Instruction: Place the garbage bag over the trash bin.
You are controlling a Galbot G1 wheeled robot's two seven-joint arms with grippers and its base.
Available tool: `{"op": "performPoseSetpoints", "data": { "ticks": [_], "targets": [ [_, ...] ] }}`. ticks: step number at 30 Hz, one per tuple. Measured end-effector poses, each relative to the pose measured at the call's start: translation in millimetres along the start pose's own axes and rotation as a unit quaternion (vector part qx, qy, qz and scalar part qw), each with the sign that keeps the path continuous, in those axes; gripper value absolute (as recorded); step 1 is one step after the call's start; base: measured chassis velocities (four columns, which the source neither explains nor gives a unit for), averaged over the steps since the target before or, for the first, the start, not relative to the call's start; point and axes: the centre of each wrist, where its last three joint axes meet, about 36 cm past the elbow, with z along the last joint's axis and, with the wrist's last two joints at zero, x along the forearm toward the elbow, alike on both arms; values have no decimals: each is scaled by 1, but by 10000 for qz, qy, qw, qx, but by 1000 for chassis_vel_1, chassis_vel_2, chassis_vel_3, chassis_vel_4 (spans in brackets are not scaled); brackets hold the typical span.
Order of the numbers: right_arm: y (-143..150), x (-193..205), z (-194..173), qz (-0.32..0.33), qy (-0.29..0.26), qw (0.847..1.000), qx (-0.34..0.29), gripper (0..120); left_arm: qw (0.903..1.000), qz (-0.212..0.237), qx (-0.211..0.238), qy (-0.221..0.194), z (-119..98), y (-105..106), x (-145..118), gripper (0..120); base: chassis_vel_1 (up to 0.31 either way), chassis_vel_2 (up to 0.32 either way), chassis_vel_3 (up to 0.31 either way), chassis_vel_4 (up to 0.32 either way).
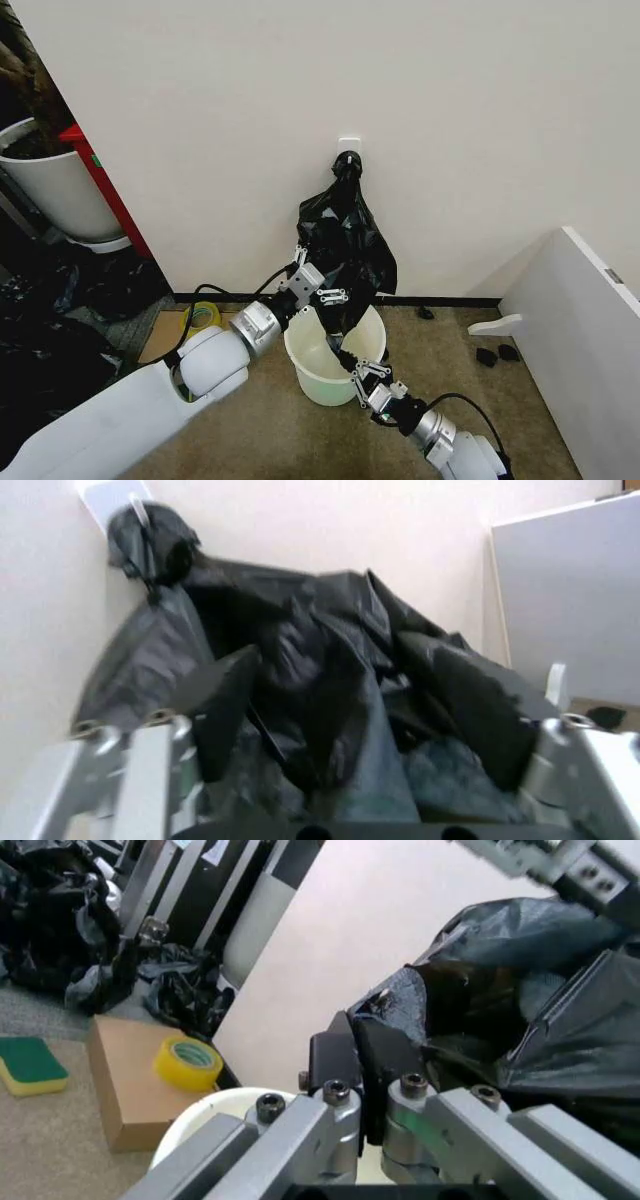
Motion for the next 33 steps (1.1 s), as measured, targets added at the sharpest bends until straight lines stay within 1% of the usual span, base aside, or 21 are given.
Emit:
{"op": "performPoseSetpoints", "data": {
  "ticks": [1, 2, 3, 5, 6, 7, 9, 11, 12, 15, 16, 17, 19, 22, 23, 27, 28, 29, 30, 31, 33],
  "targets": [
    [-1, 0, 0, 3, -3, 10000, 7, 0, 10000, -4, 35, 36, 0, -1, 0, 63, 0, 0, 0, 0],
    [-1, 0, 0, 3, -3, 10000, 7, 0, 10000, -4, 35, 36, 0, -1, 0, 63, 0, 0, 0, 0],
    [-1, 0, -1, 6, -8, 10000, 13, 0, 9999, -10, 67, 75, 0, -1, 0, 59, 0, 0, 0, 0],
    [-1, 0, -2, 5, -12, 10000, 18, 0, 9999, -48, 87, 136, 1, -3, 0, 48, 0, 0, 0, 0],
    [-1, 0, -2, 5, -12, 10000, 18, 0, 9999, -48, 87, 136, 1, -3, 0, 48, 0, 0, 0, 0],
    [-2, 0, -2, 5, -13, 10000, 20, 0, 9998, -78, 94, 166, 1, -4, 1, 45, 0, 0, 0, 0],
    [-2, 1, -3, 11, -19, 10000, 33, 0, 9995, -145, 132, 264, 1, -8, 3, 33, 0, 0, 0, 0],
    [-3, 1, -4, 13, -19, 10000, 37, 0, 9994, -160, 142, 280, 1, -8, 4, 31, 0, 0, 0, 0],
    [-3, 1, -4, 17, -16, 10000, 46, 0, 9992, -220, 162, 305, 1, -8, 5, 24, 0, 0, 0, 0],
    [-5, 2, -4, 22, -17, 10000, 66, 0, 9987, -355, 200, 315, 2, -6, 7, 11, 0, 0, 0, 0],
    [-5, 2, -4, 22, -17, 10000, 66, 0, 9987, -355, 200, 315, 2, -6, 7, 11, 0, 0, 0, 0],
    [-5, 2, -4, 28, -21, 10000, 69, 0, 9984, -432, 229, 290, 1, -5, 7, 6, 0, 0, 0, 0],
    [-5, 1, -5, 38, -24, 10000, 71, 0, 9981, -501, 260, 250, 1, -4, 8, 1, 0, 0, 0, 0],
    [-4, 0, -6, 74, -32, 10000, 55, 0, 9973, -635, 340, 148, 2, -3, 9, 0, 0, 0, 0, 0],
    [-2, 0, -11, 135, -15, 9999, -16, 0, 9962, -746, 438, 39, 4, -2, 11, 0, 0, 0, 0, 0],
    [1, 0, -20, 226, -21, 9996, -182, 1, 9944, -889, 560, -92, 6, -3, 15, 0, 0, 0, 0, 0],
    [2, 0, -27, 289, -41, 9992, -287, 8, 9932, -966, 630, -168, 7, -4, 18, 0, 0, 0, 0, 0],
    [2, 0, -27, 289, -41, 9992, -287, 8, 9932, -966, 630, -168, 7, -4, 18, 0, 0, 0, 0, 0],
    [1, 1, -34, 336, -49, 9987, -370, 15, 9921, -1020, 697, -236, 7, -5, 20, 0, 0, 0, 0, 0],
    [1, 2, -38, 367, -36, 9985, -410, 18, 9913, -1053, 742, -275, 7, -6, 22, 0, 0, 0, 0, 0],
    [-4, 7, -58, 594, 120, 9970, -477, 28, 9881, -1186, 898, -400, 9, -9, 26, 0, 0, 0, 0, 0]
  ]
}}
